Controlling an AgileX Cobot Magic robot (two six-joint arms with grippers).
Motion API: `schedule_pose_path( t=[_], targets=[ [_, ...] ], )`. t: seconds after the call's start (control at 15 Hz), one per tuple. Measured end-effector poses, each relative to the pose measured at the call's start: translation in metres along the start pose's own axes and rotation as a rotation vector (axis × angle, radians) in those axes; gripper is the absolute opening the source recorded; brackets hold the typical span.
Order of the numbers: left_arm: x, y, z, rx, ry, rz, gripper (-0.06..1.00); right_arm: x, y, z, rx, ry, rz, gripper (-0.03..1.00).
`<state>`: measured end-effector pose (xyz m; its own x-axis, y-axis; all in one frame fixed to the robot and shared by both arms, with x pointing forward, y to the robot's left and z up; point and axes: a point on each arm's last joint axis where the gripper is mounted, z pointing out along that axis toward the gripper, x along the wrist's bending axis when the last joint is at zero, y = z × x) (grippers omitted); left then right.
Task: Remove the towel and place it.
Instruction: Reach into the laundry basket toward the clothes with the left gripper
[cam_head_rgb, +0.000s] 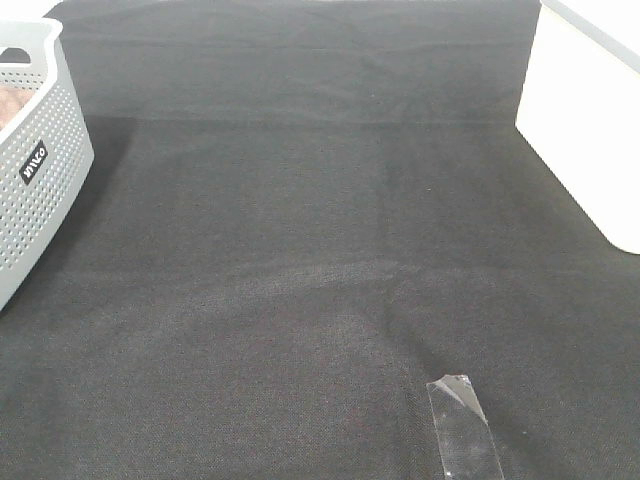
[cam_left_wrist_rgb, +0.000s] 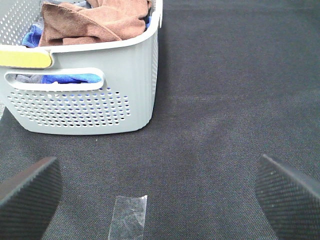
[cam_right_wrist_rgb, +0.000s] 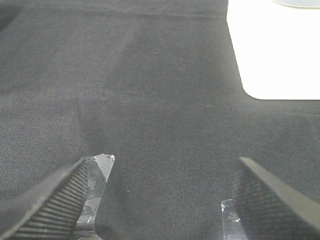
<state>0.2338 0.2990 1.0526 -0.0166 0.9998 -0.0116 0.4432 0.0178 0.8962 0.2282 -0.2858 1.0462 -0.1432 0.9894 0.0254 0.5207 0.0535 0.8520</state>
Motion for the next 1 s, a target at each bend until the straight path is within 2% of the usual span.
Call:
schedule_pose_path(
  t=[1.0],
  targets=[
    [0.0, 0.0, 0.0, 0.0, 0.0, 0.0, 0.99, 0.0, 0.0, 0.0, 0.0, 0.0, 0.0, 0.73]
  ],
)
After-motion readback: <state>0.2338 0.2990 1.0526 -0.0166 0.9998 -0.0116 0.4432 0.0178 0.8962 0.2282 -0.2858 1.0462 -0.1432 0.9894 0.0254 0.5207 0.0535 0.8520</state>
